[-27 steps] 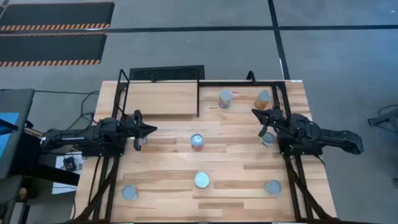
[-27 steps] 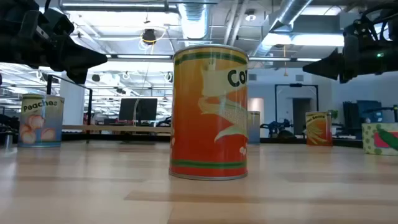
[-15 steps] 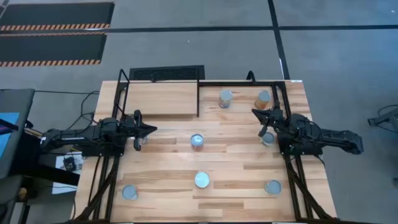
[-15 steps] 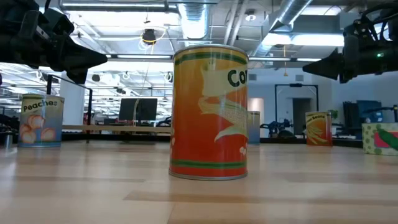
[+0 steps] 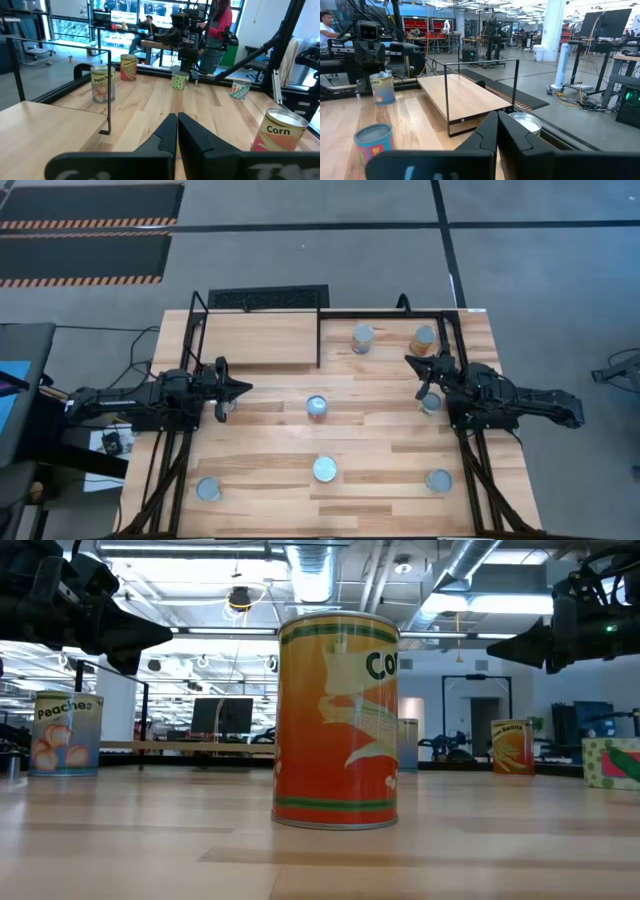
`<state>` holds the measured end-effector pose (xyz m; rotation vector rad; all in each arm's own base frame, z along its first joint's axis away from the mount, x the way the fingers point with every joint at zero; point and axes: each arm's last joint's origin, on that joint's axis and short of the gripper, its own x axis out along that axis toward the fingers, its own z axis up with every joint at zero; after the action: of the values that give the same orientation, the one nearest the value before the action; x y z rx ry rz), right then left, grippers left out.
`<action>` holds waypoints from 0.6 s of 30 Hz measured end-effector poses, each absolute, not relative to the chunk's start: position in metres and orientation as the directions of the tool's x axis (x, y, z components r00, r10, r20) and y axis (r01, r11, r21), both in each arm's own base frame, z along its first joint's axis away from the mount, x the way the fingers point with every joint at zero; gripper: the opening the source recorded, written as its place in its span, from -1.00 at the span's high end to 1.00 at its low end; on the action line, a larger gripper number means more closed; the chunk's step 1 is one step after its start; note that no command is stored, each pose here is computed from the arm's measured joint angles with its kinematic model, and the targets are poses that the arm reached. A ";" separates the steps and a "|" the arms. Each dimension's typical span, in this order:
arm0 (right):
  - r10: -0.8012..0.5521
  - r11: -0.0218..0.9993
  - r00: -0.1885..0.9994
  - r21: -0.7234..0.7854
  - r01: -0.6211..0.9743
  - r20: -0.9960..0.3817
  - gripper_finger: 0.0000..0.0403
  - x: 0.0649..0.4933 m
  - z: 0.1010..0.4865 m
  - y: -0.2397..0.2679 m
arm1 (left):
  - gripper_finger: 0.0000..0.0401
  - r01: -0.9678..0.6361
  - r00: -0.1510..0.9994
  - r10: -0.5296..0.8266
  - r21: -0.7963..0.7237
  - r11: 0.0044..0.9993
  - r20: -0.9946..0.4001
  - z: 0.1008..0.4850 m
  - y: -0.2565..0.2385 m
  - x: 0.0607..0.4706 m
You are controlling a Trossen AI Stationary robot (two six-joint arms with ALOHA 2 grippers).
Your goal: Pick and place cans onto a shelf
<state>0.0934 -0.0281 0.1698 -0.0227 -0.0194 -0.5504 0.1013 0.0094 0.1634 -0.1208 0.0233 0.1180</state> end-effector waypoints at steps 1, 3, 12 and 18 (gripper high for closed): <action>-0.523 0.852 0.852 -0.016 0.523 0.024 0.84 0.093 0.170 -0.028 | 0.99 -0.119 0.993 0.116 -0.119 0.986 -0.030 0.163 0.009 0.101; -0.523 0.852 0.852 -0.016 0.523 0.025 0.84 0.093 0.170 -0.028 | 0.99 -0.119 0.993 0.116 -0.119 0.986 -0.030 0.163 0.009 0.101; -0.523 0.852 0.852 -0.016 0.523 0.024 0.84 0.093 0.170 -0.028 | 0.99 -0.119 0.993 0.116 -0.119 0.986 -0.030 0.163 0.009 0.101; -0.523 0.851 0.852 -0.036 0.524 0.025 0.84 0.093 0.170 -0.028 | 0.99 -0.122 0.992 0.119 -0.107 0.987 -0.030 0.163 0.009 0.101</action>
<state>0.0934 -0.0281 0.1699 -0.0425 -0.0143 -0.5510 0.1013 0.0095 0.1634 -0.1087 0.0238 0.1213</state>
